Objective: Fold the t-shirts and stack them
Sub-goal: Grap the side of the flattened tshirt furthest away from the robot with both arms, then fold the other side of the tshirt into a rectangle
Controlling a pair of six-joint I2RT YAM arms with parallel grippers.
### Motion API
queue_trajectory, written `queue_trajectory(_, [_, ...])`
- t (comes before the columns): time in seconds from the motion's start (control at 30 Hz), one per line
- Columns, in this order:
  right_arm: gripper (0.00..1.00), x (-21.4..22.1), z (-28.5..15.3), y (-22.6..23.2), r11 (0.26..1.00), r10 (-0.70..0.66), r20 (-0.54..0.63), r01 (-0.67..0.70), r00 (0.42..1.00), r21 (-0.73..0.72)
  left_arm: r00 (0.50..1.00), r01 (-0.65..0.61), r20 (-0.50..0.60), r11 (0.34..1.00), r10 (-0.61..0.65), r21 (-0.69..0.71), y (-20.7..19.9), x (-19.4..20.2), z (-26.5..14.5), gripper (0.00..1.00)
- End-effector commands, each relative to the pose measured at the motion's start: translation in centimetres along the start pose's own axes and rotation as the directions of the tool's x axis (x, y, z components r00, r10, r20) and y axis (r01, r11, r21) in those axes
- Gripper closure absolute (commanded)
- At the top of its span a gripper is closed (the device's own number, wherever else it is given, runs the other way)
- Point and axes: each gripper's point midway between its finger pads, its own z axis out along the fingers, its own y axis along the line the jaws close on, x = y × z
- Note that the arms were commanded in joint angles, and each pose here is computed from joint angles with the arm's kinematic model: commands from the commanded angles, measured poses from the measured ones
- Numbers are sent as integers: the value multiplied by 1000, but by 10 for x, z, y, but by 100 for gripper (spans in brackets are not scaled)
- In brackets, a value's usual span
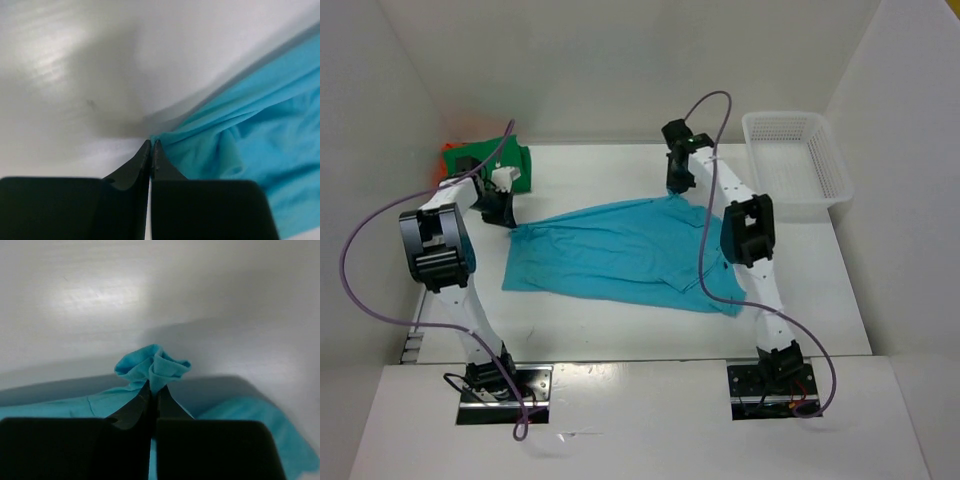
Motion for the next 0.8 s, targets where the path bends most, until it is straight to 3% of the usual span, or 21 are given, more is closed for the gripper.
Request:
queue_trajectory(0.0, [100, -19, -81, -17, 999, -6, 110, 2, 994, 33, 974, -185, 101, 969, 203, -163, 2, -25, -65, 100])
queue_trajectory(0.07, [100, -25, -117, -12, 1000, 23, 201, -19, 979, -21, 947, -278, 108, 941, 302, -194, -5, -24, -78, 100])
queue_trajectory(0.1, [100, 15, -99, -24, 999, 38, 122, -38, 992, -2, 940, -303, 96, 930, 327, -206, -9, -14, -86, 100])
queue_trajectory(0.17, [100, 40, -110, -30, 996, 78, 132, -73, 988, -49, 927, -353, 63, 916, 370, -193, -10, -2, -83, 100])
queue_trajectory(0.27, [100, 67, -104, -32, 994, 92, 77, -87, 993, -71, 929, -355, 45, 919, 368, -173, -12, 5, -71, 100])
queue_trajectory(0.4, [100, 86, -107, -12, 991, 69, 44, -63, 997, -117, 927, -332, 143, 936, 347, -121, -31, -18, -85, 100])
queue_trajectory(0.57, [100, 116, -118, -28, 983, 154, 57, -147, 986, -110, 895, -369, 181, 905, 407, -210, -26, -30, -102, 99])
queue_trajectory(0.7, [100, 94, -100, -33, 987, 139, 70, -133, 988, -88, 861, -396, 249, 891, 444, -222, -36, -62, -91, 97])
queue_trajectory(0.77, [100, 52, -99, -27, 987, 148, 139, -136, 979, -89, 842, -383, 325, 901, 431, -203, -43, -88, -85, 97])
